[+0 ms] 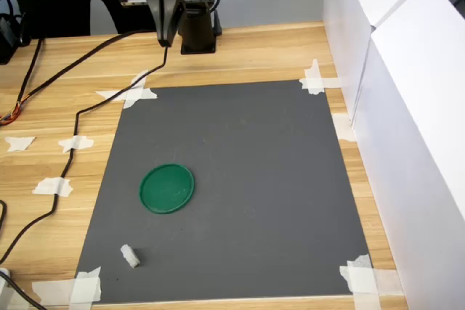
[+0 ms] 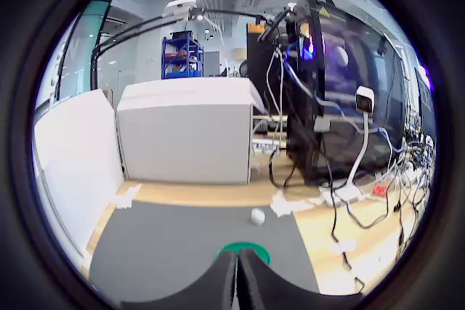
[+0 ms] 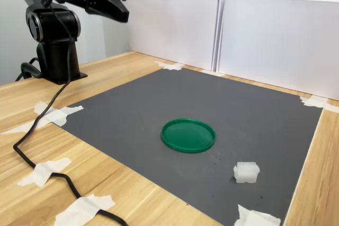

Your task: Grasp a white terminal and put it on the green lid.

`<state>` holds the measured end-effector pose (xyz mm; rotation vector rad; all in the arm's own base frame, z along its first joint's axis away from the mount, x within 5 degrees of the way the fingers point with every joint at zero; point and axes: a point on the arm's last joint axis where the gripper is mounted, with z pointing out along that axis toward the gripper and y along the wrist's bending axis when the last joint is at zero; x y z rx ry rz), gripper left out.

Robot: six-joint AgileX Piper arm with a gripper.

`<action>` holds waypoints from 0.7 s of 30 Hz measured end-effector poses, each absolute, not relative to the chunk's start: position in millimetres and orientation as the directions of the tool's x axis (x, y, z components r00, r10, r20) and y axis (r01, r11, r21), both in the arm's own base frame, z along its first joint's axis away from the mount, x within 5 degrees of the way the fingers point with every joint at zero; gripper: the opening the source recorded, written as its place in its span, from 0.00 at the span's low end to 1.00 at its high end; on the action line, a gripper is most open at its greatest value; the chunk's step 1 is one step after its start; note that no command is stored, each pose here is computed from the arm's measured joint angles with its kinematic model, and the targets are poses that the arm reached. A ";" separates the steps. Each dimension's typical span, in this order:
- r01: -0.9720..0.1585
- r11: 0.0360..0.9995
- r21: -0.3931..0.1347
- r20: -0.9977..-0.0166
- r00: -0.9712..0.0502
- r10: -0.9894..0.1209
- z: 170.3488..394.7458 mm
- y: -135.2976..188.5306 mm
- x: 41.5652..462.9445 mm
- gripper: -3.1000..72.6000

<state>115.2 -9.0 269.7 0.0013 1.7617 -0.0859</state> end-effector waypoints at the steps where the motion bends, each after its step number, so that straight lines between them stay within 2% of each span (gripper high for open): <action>1: 0.049 0.997 -0.058 -0.981 -0.185 -0.048 276.4 -9.5 118.8 0.02; 4: 0.037 0.998 -0.055 -0.980 -0.193 -0.047 290.0 -10.2 131.1 0.02; 8: -0.029 0.998 -0.059 -0.965 -0.253 -0.064 301.0 -7.9 151.5 0.02; 15: -0.254 0.959 -0.129 -0.888 -0.400 -0.225 316.0 0.8 185.6 0.02; 21: -0.270 0.946 -0.178 -0.817 -0.496 -0.295 320.6 -8.1 215.6 0.02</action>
